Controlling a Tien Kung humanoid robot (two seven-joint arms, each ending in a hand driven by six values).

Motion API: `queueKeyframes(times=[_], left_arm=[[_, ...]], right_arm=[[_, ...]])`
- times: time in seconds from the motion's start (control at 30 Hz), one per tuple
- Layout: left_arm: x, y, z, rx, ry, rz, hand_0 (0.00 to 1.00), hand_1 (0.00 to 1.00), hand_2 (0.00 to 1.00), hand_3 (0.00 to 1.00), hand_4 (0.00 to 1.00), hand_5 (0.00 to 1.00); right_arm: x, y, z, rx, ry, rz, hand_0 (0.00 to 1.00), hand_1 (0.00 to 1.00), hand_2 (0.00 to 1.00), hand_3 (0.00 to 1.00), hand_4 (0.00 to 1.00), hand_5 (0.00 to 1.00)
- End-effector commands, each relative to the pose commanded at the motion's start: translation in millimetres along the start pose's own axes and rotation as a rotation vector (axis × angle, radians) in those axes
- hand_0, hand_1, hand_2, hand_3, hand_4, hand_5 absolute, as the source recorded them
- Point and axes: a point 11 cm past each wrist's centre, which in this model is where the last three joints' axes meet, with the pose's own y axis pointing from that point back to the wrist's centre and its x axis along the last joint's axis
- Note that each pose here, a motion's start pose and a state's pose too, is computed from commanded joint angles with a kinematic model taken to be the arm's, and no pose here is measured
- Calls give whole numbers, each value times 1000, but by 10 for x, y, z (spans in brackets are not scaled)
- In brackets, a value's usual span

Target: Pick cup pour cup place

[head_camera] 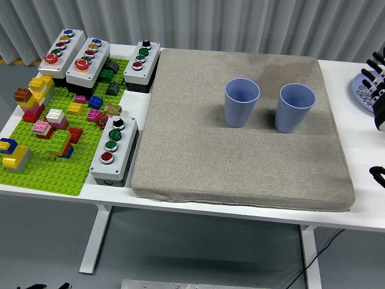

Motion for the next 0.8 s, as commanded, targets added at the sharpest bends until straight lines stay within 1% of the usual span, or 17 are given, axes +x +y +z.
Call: queueKeyframes(times=[0.1,0.13,0.17,0.37,0.47,0.6,0.67,0.8], left_arm=[[-2,0,2,0,0,0,766,781,823,713,509,998],[-6,0,4,0,-2,-1,766,781,823,712,509,998],[-11,-1,3,0,-2,-2,766,781,823,712,509,998],[-24,-2,4,1,-5,-5,766,781,823,711,510,998],[-28,-2,5,0,-4,-5,766,781,823,711,510,998],[-31,-2,6,1,-6,-6,766,781,823,711,509,998],[-33,-2,6,1,-7,-7,766,781,823,711,509,998],[-34,-3,4,2,-9,-7,766,782,823,710,511,998]], right_arm=[[-15,27,73,-13,-1,-4,948,823,835,804,795,968],[-33,61,175,-29,5,-14,947,822,835,806,805,896],[-45,88,253,-35,15,-20,947,822,835,806,805,896],[-78,178,506,-59,71,-38,947,822,836,809,806,907],[-84,187,555,-72,69,-37,947,822,836,809,806,907],[-88,179,543,-69,71,-38,946,821,835,808,811,918],[-76,186,591,-84,74,-36,946,821,835,808,811,918],[-66,187,643,-87,72,-37,939,821,836,808,811,906]])
